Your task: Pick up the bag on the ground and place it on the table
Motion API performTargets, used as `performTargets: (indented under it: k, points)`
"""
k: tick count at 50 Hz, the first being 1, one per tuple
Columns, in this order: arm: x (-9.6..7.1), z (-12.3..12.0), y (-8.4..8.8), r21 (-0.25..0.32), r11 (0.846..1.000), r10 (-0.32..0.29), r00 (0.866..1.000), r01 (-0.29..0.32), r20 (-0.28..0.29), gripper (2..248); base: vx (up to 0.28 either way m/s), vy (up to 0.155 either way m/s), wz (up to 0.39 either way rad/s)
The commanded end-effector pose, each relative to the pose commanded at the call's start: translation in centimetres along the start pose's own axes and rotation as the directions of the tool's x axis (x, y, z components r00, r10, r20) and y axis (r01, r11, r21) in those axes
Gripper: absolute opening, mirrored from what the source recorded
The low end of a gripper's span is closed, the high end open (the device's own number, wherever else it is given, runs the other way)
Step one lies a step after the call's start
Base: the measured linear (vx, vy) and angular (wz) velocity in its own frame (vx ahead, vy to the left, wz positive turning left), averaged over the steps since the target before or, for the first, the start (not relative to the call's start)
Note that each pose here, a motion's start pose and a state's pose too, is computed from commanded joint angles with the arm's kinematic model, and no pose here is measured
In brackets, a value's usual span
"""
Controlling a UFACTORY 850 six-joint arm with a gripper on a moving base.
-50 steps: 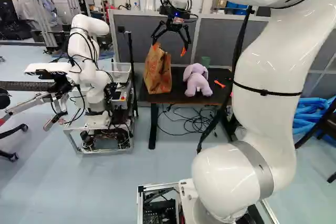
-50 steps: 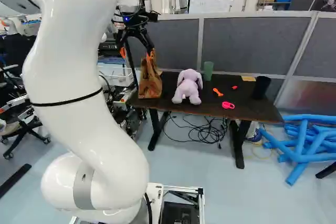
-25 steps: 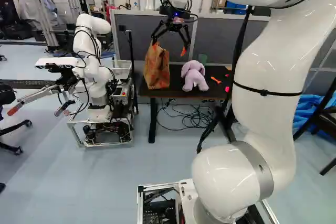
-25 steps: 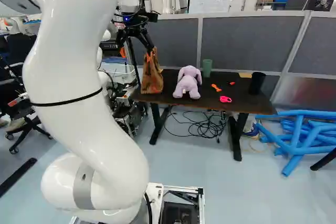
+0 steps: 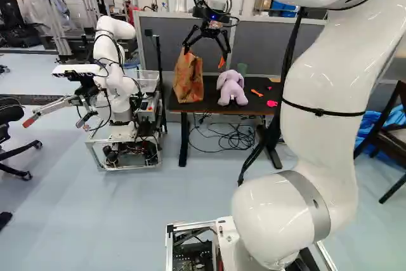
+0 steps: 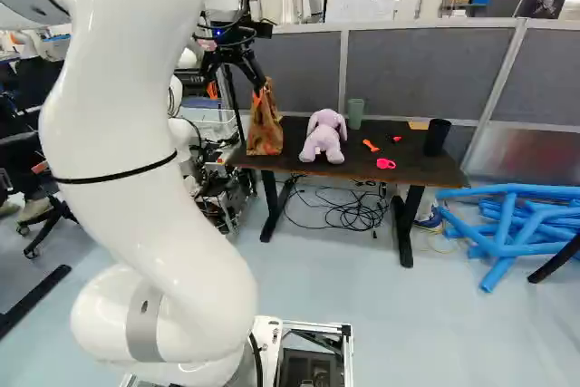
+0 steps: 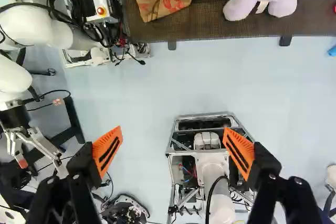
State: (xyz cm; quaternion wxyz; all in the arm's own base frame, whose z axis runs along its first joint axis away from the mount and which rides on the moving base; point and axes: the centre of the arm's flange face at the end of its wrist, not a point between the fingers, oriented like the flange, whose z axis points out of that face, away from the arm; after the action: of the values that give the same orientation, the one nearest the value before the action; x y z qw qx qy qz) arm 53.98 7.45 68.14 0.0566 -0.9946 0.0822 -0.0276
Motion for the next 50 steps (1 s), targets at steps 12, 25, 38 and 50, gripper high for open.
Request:
performTargets:
  k: [12, 25, 38, 50]
  points:
    - [0.00, 0.00, 0.00, 0.000, 1.000, 0.000, 1.000, 0.000, 0.000, 247, -0.007, 0.000, 0.002]
    - [0.00, 0.00, 0.00, 0.000, 1.000, 0.000, 1.000, 0.000, 0.000, 247, 0.000, 0.000, 0.000]
    - [-0.01, 0.05, 0.02, 0.000, 1.000, 0.000, 1.000, 0.000, -0.002, 247, 0.000, 0.000, 0.000]
    - [-0.06, 0.37, 0.15, 0.002, 1.000, -0.001, 1.000, 0.001, -0.012, 247, 0.000, 0.000, 0.000]
